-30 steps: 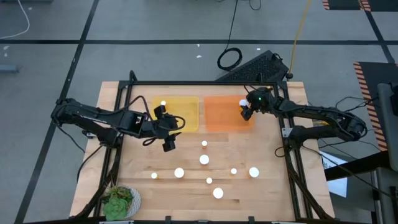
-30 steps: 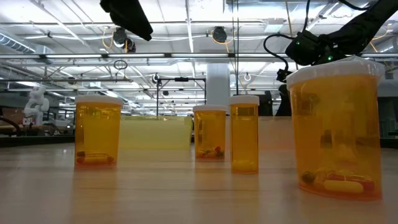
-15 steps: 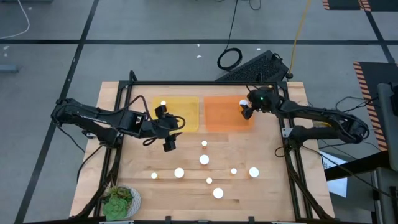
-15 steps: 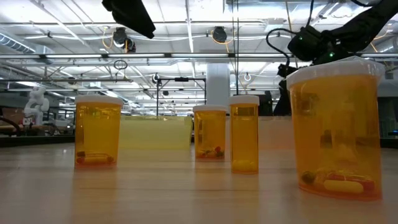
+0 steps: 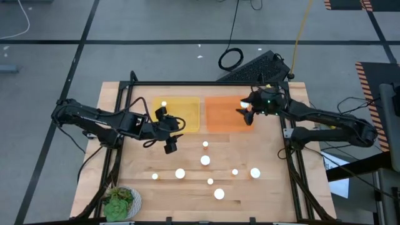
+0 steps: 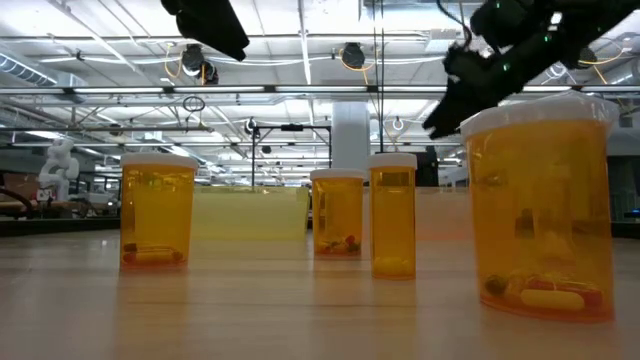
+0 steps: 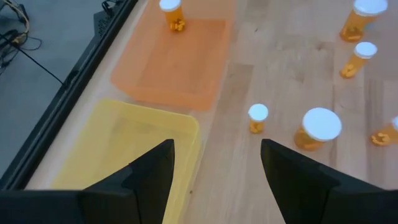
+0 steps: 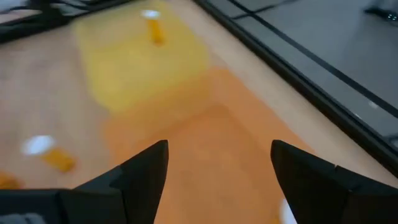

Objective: Pick and place medicine bottles into bin by pill shape (circle, oval)
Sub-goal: Put the big orange pill bottle into the orange bin

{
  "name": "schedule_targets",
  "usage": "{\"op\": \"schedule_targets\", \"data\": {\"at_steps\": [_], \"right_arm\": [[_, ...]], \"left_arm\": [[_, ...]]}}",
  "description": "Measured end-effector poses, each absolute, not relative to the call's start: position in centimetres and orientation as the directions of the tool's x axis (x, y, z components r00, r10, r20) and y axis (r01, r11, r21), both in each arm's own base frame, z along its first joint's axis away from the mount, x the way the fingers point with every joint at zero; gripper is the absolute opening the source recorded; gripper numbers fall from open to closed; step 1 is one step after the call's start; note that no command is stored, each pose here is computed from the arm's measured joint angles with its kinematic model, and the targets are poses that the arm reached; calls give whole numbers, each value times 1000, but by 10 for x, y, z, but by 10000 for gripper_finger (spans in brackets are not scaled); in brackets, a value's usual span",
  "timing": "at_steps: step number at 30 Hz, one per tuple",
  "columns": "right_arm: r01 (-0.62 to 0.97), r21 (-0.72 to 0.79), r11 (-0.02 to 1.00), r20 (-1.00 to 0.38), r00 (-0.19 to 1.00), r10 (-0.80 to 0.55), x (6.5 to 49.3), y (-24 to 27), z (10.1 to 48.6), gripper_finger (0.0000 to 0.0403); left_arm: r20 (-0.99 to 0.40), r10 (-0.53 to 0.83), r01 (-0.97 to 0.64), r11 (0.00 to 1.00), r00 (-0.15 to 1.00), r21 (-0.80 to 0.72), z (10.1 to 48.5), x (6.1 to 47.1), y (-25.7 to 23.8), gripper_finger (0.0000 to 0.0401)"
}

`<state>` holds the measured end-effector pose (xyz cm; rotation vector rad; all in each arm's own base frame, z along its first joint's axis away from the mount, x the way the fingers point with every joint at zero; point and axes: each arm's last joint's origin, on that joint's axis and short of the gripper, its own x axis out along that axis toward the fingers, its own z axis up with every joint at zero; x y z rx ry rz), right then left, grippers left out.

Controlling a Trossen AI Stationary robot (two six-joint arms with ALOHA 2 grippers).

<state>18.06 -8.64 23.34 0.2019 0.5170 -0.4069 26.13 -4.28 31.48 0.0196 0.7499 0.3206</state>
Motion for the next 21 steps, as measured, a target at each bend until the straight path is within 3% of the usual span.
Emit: {"op": "schedule_targets", "data": {"at_steps": [8,21], "right_arm": [[153,36,988,-477,871,-117,217,-42,261,279],[-164,-26,986,-574,810,120,281,22,251,279]], "left_arm": [[-666,259,-251,962,699,110,315,259,-56,243],[-705,263,-229,963,659,145,296,254,-59,243]]}}
